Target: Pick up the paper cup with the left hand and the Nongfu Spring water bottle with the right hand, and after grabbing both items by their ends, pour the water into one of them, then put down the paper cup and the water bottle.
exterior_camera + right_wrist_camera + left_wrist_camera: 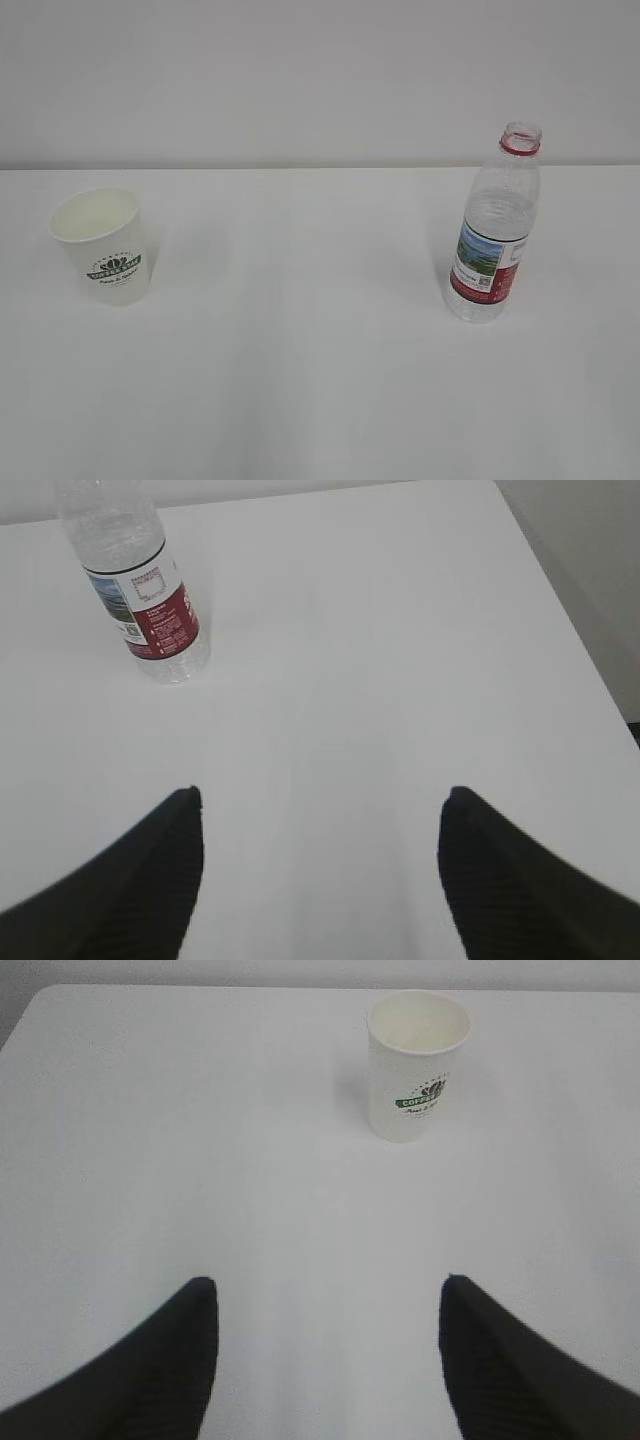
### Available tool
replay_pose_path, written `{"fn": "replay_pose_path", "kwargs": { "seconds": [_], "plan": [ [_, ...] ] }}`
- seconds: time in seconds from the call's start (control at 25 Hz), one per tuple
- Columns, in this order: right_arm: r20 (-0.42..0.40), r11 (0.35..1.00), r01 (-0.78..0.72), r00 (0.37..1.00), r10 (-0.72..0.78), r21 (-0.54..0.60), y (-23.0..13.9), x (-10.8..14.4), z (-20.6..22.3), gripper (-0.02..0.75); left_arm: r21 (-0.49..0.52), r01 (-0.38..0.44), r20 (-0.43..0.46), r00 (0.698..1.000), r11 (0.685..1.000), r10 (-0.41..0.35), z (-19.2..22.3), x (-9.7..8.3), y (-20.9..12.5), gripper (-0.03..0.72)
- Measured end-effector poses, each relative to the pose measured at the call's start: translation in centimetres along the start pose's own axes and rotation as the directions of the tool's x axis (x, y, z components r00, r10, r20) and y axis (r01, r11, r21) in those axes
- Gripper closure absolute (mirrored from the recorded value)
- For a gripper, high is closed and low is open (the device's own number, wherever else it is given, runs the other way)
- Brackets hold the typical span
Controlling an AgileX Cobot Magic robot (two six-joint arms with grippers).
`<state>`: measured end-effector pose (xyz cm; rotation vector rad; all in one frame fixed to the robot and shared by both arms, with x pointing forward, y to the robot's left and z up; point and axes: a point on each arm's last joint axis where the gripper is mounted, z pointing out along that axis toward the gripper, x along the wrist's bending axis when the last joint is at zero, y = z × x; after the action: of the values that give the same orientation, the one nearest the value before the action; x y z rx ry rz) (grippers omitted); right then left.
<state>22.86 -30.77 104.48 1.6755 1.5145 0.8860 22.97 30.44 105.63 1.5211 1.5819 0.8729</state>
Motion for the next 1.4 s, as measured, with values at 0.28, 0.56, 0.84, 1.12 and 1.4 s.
{"fn": "replay_pose_path", "kwargs": {
  "seconds": [0.28, 0.56, 0.84, 1.12, 1.4],
  "plan": [
    [0.000, 1.000, 0.000, 1.000, 0.000, 0.000, 0.00, 0.00, 0.00, 0.185, 0.000, 0.000, 0.000, 1.000, 1.000, 0.000, 0.00, 0.00, 0.00, 0.186],
    [0.000, 1.000, 0.000, 1.000, 0.000, 0.000, 0.00, 0.00, 0.00, 0.186, 0.000, 0.000, 0.000, 1.000, 1.000, 0.000, 0.00, 0.00, 0.00, 0.197],
    [0.002, 1.000, 0.001, 1.000, -0.001, 0.000, 0.00, -0.02, 0.00, 0.186, 0.000, 0.000, 0.000, 1.000, 1.000, 0.000, 0.00, 0.00, 0.00, 0.202],
    [0.005, 1.000, 0.002, 1.000, -0.002, -0.001, 0.01, -0.05, 0.00, 0.186, 0.000, 0.000, 0.000, 1.000, 1.000, 0.000, 0.00, 0.00, 0.00, 0.204],
    [0.005, 1.000, 0.002, 1.000, -0.002, -0.001, 0.01, -0.05, 0.00, 0.186, 0.000, 0.000, 0.000, 1.000, 1.000, 0.000, 0.00, 0.00, 0.00, 0.207]
  ]
}}
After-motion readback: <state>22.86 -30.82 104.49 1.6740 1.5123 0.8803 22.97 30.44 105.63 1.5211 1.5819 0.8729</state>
